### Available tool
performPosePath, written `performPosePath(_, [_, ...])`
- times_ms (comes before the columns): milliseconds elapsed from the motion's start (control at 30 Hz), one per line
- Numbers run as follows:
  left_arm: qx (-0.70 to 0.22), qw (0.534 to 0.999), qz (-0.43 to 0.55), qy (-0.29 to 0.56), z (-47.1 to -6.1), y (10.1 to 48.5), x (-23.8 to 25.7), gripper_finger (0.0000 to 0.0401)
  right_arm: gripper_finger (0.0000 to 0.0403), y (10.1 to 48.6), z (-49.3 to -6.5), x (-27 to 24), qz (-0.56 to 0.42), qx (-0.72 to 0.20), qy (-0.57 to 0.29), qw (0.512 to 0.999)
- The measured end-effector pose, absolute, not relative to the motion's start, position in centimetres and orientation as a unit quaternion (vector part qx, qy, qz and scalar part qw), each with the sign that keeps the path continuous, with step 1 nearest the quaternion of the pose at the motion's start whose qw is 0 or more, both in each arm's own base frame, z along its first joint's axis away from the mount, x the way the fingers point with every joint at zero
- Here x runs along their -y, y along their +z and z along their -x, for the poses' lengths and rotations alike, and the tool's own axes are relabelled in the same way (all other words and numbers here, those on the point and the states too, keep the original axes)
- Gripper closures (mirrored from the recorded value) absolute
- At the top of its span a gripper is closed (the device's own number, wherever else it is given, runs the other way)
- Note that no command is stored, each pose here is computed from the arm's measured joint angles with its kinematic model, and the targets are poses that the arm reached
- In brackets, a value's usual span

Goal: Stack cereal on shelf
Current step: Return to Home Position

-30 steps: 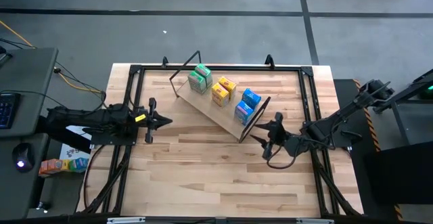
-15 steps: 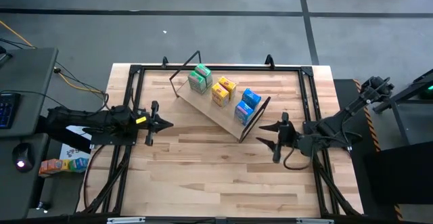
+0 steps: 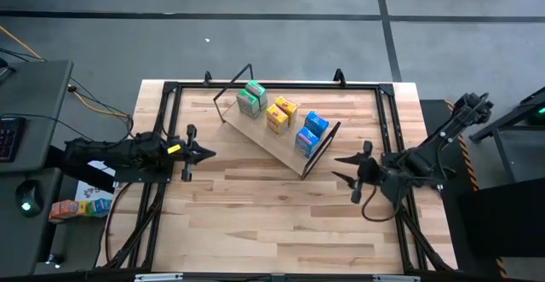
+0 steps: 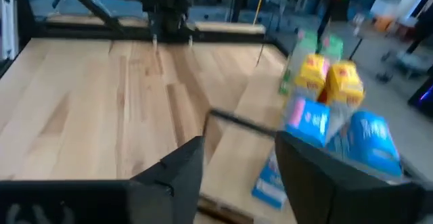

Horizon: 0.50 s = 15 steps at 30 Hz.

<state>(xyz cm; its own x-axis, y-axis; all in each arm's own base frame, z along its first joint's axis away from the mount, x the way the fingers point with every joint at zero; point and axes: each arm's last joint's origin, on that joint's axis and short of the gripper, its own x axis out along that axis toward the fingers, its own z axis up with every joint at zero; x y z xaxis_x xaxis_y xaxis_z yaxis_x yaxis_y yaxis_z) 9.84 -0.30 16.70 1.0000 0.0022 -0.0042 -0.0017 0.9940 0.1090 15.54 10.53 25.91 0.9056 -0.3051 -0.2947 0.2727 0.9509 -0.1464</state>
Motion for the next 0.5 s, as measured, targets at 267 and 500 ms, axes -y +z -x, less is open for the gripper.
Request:
performPosePath(267, [-0.002,0.999,-0.054,-0.004,-9.8,16.7,0.3,0.0401,0.039,25.9,-13.3,-7.2,-0.038,-0.201,-0.182,0.962])
performPosePath(500, [-0.002,0.999,-0.054,-0.004,-9.8,16.7,0.3,0.0401,0.0398,22.7,-13.2,-5.3,-0.038,-0.133,-0.107,0.985])
